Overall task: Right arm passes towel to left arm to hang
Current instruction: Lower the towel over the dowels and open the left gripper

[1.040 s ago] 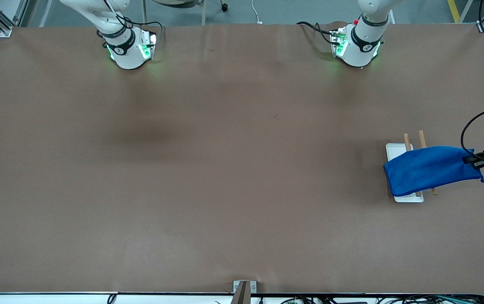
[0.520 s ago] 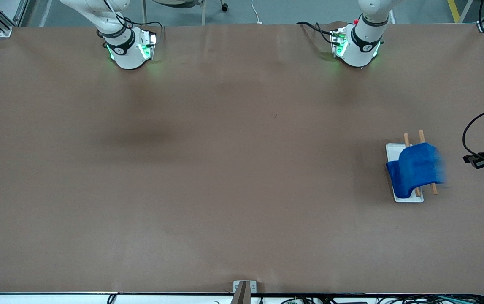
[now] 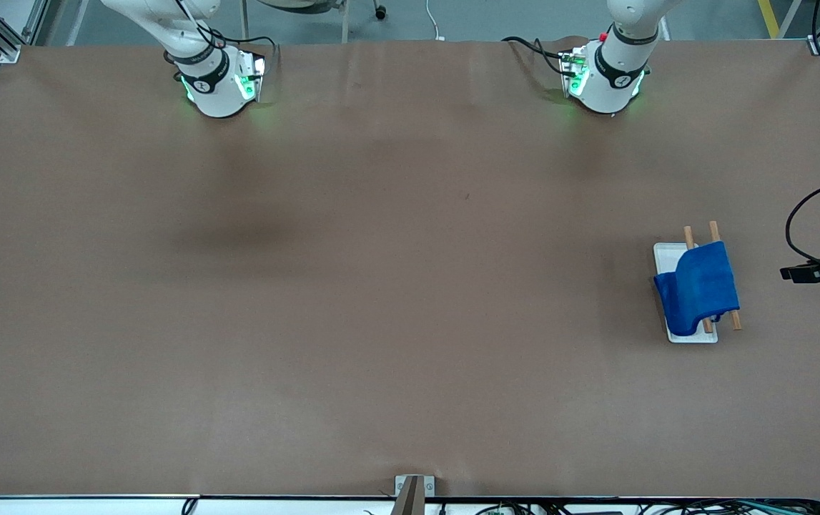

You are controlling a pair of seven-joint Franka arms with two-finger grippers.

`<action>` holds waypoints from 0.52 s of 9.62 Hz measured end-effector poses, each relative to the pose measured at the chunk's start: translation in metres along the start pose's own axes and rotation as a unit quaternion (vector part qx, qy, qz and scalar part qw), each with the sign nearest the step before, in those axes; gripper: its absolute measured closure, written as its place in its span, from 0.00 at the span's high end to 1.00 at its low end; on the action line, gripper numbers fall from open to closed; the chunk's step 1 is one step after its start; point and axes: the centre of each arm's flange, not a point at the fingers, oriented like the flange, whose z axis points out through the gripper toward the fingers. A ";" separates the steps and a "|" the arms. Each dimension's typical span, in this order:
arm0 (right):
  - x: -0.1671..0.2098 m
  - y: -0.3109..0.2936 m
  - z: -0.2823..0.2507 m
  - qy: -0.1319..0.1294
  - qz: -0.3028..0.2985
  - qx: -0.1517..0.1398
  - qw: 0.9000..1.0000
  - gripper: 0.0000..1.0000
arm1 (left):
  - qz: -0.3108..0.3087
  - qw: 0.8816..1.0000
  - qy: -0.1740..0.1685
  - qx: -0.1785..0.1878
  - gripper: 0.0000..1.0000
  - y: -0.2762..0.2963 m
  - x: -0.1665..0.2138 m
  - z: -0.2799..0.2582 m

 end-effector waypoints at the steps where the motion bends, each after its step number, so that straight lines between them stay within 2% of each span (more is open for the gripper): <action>1: 0.000 0.000 0.000 0.000 0.000 0.000 1.000 1.00 | 0.004 1.000 0.014 0.000 0.86 0.004 0.001 -0.014; 2: 0.000 0.000 0.000 0.000 0.000 0.000 1.000 1.00 | 0.008 1.000 0.028 -0.001 1.00 0.013 0.001 -0.029; 5: 0.000 0.000 0.000 0.000 0.000 0.000 1.000 1.00 | 0.001 0.997 0.078 -0.002 1.00 0.065 -0.020 -0.089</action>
